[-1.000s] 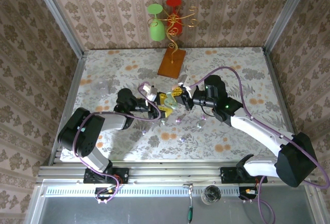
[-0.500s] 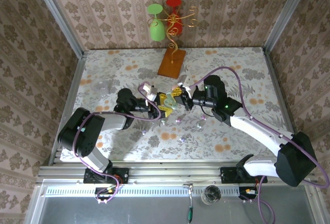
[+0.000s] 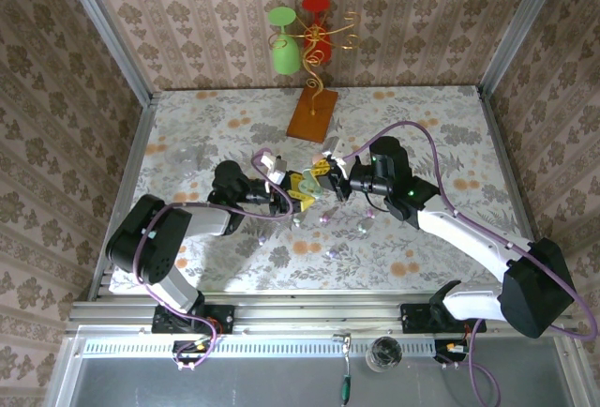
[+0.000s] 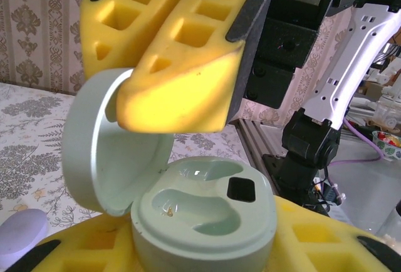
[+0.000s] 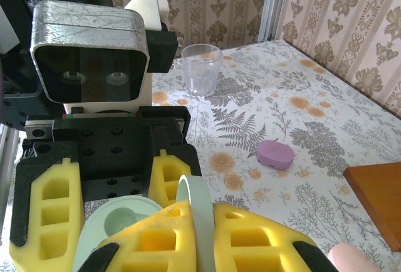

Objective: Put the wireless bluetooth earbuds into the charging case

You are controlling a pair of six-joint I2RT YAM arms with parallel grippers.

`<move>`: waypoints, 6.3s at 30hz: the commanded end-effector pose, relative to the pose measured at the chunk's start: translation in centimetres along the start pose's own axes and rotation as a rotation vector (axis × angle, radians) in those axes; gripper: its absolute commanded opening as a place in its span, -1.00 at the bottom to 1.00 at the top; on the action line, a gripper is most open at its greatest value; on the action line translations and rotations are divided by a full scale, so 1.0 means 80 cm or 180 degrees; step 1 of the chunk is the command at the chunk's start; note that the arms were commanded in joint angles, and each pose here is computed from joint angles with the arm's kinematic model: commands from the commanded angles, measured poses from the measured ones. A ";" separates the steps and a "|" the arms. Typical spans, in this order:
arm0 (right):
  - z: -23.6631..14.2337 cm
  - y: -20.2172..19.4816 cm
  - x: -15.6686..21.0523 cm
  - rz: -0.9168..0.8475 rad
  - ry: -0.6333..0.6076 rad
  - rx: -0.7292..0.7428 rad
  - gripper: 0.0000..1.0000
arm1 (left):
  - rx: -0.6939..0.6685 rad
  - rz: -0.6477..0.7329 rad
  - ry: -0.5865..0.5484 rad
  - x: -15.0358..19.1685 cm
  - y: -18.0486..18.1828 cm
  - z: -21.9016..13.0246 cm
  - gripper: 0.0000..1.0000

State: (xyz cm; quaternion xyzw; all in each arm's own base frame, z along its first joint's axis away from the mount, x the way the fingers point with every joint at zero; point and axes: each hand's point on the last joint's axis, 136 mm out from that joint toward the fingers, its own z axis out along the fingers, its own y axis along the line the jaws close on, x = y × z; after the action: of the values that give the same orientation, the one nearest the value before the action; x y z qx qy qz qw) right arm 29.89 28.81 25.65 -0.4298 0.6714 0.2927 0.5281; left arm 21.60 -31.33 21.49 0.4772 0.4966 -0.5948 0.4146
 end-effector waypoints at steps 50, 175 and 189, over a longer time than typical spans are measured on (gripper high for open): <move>-0.097 -0.041 0.234 0.2886 0.2030 0.1697 0.22 | -0.1167 0.0669 -0.0232 -0.023 0.058 -0.073 -0.15; 0.004 0.020 0.024 0.1192 0.0461 0.0087 -0.79 | -0.0532 0.0672 -0.0148 -0.015 0.016 -0.022 -0.16; -0.003 0.023 0.023 0.1143 0.0529 0.0063 -0.77 | -0.0575 0.0681 -0.0158 -0.019 0.022 -0.026 -0.17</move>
State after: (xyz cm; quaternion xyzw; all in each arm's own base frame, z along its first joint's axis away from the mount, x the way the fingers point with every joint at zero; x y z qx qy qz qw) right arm 28.48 29.26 23.74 -0.3092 0.7816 0.3415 0.4205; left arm 23.51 -29.61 20.92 0.4718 0.5002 -0.5136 0.5133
